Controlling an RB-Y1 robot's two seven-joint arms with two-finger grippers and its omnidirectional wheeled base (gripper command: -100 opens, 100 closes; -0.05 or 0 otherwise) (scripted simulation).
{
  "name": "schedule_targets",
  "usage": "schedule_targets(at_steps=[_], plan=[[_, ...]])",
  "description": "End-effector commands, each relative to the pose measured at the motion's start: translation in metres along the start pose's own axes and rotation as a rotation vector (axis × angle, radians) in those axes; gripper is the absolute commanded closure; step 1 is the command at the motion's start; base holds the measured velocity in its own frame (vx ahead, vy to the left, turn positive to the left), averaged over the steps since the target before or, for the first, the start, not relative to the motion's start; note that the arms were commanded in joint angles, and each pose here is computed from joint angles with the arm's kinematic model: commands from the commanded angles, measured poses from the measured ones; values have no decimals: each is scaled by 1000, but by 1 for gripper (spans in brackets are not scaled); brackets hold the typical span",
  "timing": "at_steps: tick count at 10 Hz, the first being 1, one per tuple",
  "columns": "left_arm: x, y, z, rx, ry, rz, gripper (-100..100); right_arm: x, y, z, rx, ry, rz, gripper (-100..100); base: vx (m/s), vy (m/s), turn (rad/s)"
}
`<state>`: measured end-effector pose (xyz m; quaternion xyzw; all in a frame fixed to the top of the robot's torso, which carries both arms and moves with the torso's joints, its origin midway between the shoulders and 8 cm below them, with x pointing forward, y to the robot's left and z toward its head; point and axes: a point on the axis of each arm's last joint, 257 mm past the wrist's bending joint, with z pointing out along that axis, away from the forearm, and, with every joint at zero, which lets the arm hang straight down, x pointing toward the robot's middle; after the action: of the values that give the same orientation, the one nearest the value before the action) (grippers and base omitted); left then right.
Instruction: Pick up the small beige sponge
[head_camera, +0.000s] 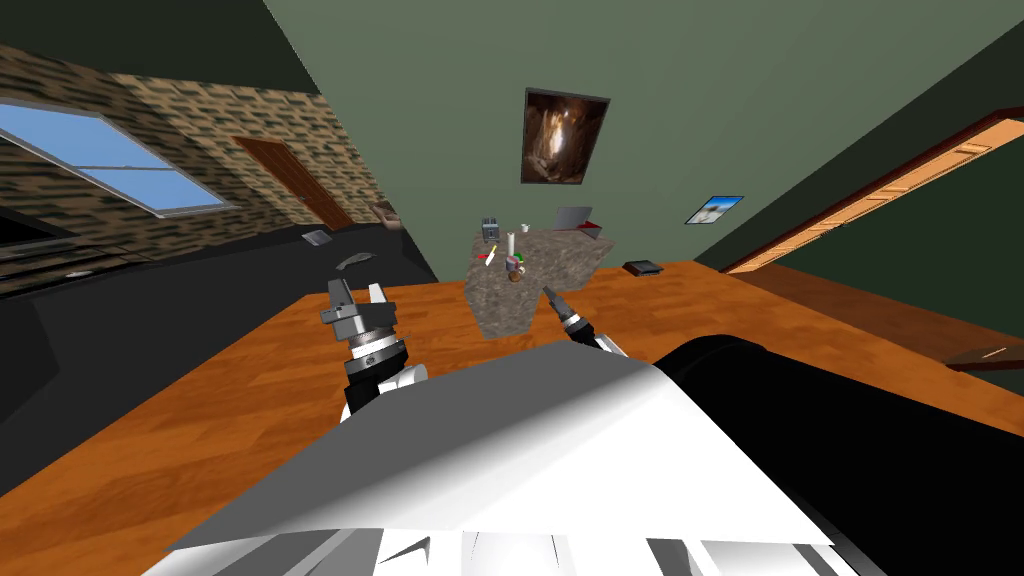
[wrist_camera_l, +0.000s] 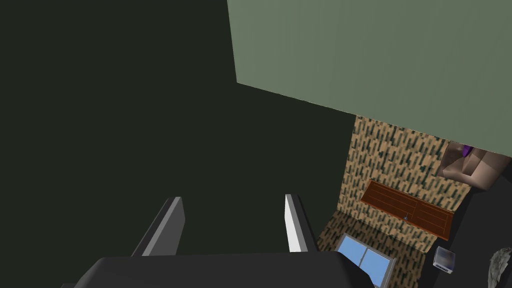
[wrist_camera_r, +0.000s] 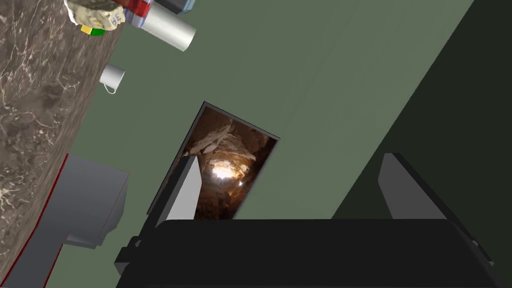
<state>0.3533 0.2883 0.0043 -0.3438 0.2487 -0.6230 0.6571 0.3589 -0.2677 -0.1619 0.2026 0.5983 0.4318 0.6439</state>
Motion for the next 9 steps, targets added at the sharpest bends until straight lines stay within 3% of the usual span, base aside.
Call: schedule_targets(at_steps=[1,2,3,5,6,7,8,9], plan=[[0,0,0,0,0,0,0,14,-24,-12,49,70,-76,-100,-31,101,82],[0,0,0,0,0,0,0,23,-39,-20,76,118,-135,-100,-23,138,142],[0,0,0,0,0,0,0,24,-46,-23,89,131,-142,-100,-6,95,53],[0,0,0,0,0,0,0,38,-82,-46,148,246,-279,-100,-2,132,128],[0,0,0,0,0,0,0,38,-92,-52,169,258,-284,-100,7,125,55],[0,0,0,0,0,0,0,41,-108,-64,187,318,-360,-100,15,93,77],[0,0,0,0,0,0,0,41,-117,-69,208,325,-359,-100,12,72,59],[0,0,0,0,0,0,0,41,-130,-80,220,383,-438,-100,22,102,97]])
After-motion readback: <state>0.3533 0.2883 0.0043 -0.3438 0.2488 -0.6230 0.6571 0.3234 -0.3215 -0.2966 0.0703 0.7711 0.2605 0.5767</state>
